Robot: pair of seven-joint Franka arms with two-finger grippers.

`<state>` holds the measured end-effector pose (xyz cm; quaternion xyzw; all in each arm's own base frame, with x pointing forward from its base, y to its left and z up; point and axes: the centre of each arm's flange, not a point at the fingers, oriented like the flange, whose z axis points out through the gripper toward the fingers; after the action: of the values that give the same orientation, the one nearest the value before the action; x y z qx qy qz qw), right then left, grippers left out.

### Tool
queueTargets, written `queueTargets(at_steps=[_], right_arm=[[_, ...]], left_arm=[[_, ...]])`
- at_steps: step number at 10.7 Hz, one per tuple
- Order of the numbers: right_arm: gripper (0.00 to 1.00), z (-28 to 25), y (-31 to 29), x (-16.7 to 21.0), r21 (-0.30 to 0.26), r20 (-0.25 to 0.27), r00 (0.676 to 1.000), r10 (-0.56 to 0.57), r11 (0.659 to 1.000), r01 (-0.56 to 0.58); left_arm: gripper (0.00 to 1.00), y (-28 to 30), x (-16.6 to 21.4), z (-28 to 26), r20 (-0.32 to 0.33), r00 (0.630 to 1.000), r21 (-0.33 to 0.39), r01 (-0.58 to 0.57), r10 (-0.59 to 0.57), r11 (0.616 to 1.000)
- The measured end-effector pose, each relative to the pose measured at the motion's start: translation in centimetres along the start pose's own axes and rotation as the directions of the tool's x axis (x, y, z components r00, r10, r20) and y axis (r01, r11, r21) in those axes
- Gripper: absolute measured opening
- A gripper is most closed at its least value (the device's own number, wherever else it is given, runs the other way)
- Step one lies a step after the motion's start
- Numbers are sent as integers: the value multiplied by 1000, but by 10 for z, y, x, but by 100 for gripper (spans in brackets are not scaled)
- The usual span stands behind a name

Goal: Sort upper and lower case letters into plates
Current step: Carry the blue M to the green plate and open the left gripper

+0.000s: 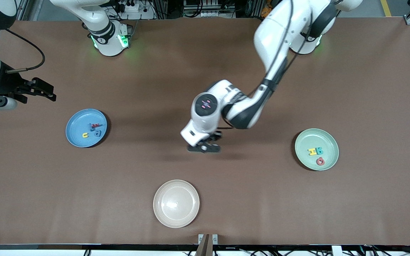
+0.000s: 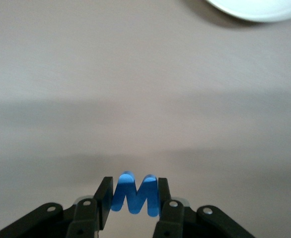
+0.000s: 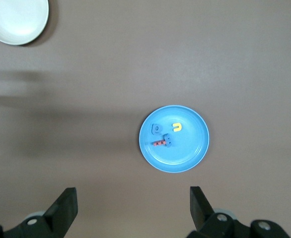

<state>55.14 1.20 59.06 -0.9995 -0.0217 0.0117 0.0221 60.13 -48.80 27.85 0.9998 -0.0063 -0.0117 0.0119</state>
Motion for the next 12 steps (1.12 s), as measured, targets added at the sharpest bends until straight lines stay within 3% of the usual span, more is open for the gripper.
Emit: queueTargets(at_steps=[3, 5, 8, 10, 12], right_arm=[[100, -10, 1, 1, -7, -21, 1000, -1, 1000, 1], [100, -17, 4, 1, -53, -32, 999, -6, 999, 4], [100, -21, 10, 4, -121, -57, 998, 5, 993, -12], [100, -24, 11, 6, -127, -85, 996, 9, 992, -19], [100, -29, 11, 10, -127, -127, 992, 5, 992, -21]], left_arm=[[41, -127, 64, -19, 84, 996, 23, 38, -40, 999], [41, -201, 84, -18, 154, 988, 31, -10, 5, 999], [41, -328, 94, -18, 225, 968, 20, -122, 114, 992], [41, -400, 90, 2, 278, 950, 66, -166, 142, 984], [41, -433, 86, 16, 303, 941, 60, -180, 154, 982]])
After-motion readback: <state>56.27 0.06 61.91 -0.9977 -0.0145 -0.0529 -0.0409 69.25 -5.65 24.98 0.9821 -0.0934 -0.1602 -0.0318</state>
